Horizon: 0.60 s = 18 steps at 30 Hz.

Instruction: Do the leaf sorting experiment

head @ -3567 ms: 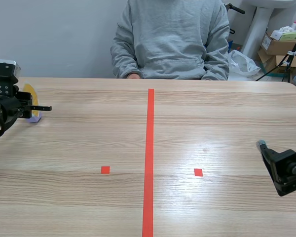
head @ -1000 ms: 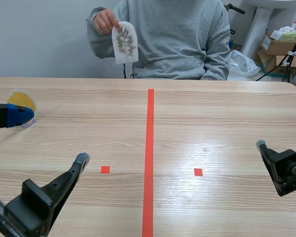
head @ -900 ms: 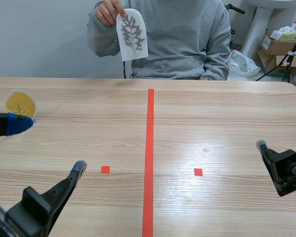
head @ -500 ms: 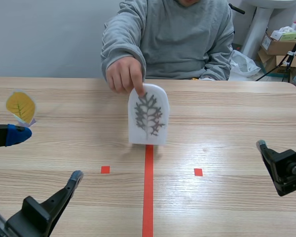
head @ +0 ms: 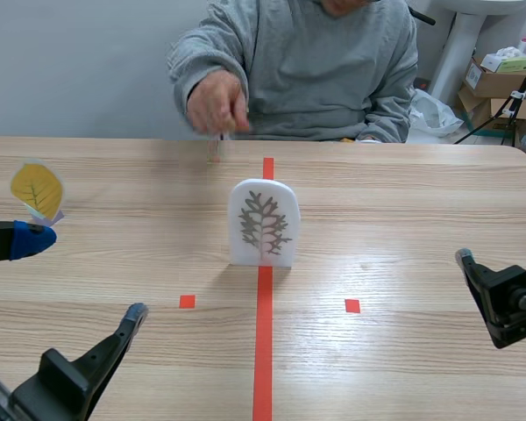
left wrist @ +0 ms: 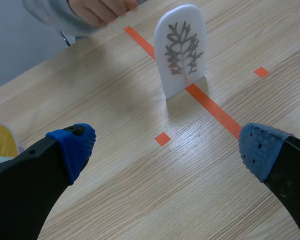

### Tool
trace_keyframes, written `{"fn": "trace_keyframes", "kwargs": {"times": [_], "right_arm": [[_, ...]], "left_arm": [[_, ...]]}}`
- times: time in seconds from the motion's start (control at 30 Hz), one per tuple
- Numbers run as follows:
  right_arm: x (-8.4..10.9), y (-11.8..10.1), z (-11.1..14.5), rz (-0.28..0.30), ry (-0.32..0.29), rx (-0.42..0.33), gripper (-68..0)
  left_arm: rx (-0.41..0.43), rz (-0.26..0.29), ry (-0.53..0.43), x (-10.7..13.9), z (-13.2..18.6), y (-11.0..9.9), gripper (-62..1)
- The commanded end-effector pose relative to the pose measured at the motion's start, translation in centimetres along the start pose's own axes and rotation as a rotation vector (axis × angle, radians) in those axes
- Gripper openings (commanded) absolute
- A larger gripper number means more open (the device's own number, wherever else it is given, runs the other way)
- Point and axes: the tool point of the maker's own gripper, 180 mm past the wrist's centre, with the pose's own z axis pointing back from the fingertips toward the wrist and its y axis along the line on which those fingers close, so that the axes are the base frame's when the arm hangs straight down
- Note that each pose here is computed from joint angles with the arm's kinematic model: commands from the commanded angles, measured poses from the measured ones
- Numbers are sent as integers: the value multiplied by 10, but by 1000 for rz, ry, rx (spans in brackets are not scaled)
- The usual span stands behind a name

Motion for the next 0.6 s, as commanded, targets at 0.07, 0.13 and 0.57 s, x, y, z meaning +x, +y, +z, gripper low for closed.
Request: {"fn": "trace_keyframes", "kwargs": {"times": [0.07, 0.13, 0.57], "right_arm": [[3, -3, 0, 17, -11, -4, -67], [3, -3, 0, 17, -11, -4, -67], [4, -4, 0, 17, -11, -4, -67]], "left_arm": [[3, -14, -29, 9, 0, 3, 4], [3, -13, -29, 9, 0, 3, 4], [-4, -13, -27, 8, 0, 2, 4]]}}
